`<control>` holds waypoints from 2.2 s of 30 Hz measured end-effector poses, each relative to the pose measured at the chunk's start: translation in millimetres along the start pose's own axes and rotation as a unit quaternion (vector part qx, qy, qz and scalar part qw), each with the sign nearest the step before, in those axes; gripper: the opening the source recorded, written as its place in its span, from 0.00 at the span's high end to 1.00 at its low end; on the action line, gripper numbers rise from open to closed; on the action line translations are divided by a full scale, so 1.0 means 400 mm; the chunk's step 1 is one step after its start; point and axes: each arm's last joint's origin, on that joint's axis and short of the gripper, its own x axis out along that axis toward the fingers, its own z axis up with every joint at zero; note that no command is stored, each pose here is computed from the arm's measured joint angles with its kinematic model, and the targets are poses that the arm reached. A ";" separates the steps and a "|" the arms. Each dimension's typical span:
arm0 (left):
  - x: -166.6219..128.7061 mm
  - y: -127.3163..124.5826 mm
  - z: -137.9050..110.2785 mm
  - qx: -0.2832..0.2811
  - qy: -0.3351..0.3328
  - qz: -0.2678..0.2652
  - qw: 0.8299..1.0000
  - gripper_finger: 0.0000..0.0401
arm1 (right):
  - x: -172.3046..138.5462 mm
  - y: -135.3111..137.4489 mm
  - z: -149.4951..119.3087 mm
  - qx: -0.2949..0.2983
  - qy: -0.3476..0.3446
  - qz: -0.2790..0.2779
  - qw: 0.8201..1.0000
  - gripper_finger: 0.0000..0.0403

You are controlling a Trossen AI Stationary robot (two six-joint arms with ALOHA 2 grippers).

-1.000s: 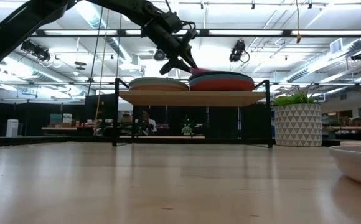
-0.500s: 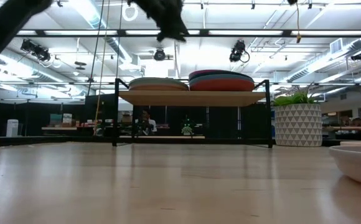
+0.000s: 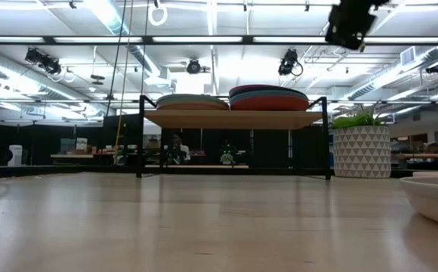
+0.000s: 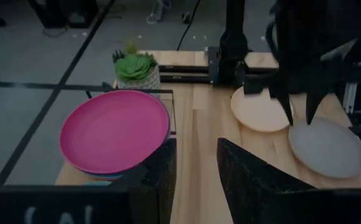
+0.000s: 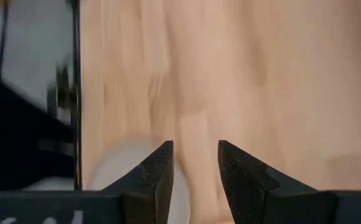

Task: Place and stack plates onto a shelf
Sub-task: Stack the gray plate on top of the light blue plate on the shelf

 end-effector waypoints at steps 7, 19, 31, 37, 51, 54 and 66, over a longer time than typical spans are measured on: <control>-0.038 -0.089 -0.059 -0.039 -0.044 0.015 0.998 0.70 | 0.134 0.021 -0.024 -0.022 0.127 0.017 0.992 0.66; -0.117 -0.148 -0.070 -0.069 -0.072 0.046 0.994 0.70 | 0.297 0.045 -0.099 -0.092 0.256 -0.031 0.962 0.55; -0.161 -0.152 -0.058 -0.077 -0.116 0.044 0.989 0.70 | 0.366 0.053 -0.127 -0.129 0.271 -0.060 0.952 0.64; -0.161 -0.152 -0.058 -0.077 -0.114 0.044 0.990 0.70 | 0.393 0.051 -0.131 -0.130 0.271 -0.061 0.952 0.71; -0.163 -0.152 -0.057 -0.082 -0.117 0.042 0.989 0.70 | 0.408 0.027 -0.127 -0.108 0.285 -0.049 0.951 0.96; -0.163 -0.152 -0.058 -0.082 -0.115 0.041 0.989 0.70 | 0.377 0.009 -0.099 -0.094 0.262 -0.060 0.959 0.94; -0.117 -0.123 -0.105 -0.210 -0.010 0.063 0.975 0.68 | 0.067 -0.096 0.106 0.032 0.093 -0.139 0.985 0.96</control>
